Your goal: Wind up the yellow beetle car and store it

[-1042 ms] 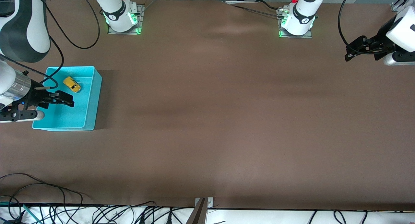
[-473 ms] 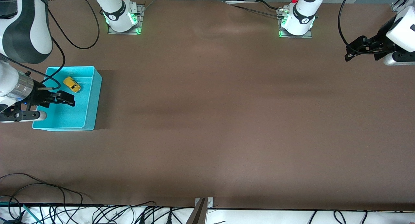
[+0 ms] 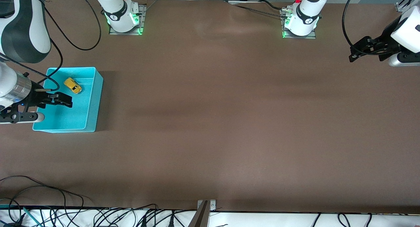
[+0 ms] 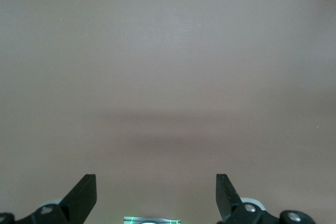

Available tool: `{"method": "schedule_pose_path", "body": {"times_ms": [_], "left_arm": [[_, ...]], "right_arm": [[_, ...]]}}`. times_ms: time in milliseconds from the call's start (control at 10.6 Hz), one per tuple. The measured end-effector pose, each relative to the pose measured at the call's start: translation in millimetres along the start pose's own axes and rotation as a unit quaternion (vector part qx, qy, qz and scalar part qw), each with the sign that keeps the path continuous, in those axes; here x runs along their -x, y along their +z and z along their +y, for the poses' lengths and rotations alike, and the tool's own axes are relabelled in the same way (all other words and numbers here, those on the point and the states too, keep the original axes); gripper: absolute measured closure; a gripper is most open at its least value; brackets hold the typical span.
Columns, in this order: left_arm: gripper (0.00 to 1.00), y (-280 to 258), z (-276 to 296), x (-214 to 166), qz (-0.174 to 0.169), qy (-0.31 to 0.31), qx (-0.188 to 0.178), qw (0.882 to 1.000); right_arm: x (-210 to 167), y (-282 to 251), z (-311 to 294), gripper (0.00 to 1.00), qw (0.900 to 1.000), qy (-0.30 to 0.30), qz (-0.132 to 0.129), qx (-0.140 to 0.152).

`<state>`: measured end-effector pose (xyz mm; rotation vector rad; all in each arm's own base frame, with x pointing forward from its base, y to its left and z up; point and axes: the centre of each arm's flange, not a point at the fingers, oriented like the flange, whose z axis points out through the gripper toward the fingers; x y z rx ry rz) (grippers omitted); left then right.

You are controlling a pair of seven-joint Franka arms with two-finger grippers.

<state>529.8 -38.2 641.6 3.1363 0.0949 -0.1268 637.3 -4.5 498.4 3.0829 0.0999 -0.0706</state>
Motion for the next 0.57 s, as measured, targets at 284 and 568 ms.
{"method": "schedule_pose_path", "body": {"times_ms": [284, 568], "left_arm": [[0.0, 0, 0, 0, 0.0, 0.0, 0.0, 1.0], [0.0, 0, 0, 0, 0.0, 0.0, 0.0, 1.0]], "right_arm": [[15, -6, -7, 0.0, 1.0, -0.004, -0.001, -0.001], [20, -12, -9, 0.0, 1.0, -0.004, 0.003, -0.001]]}}
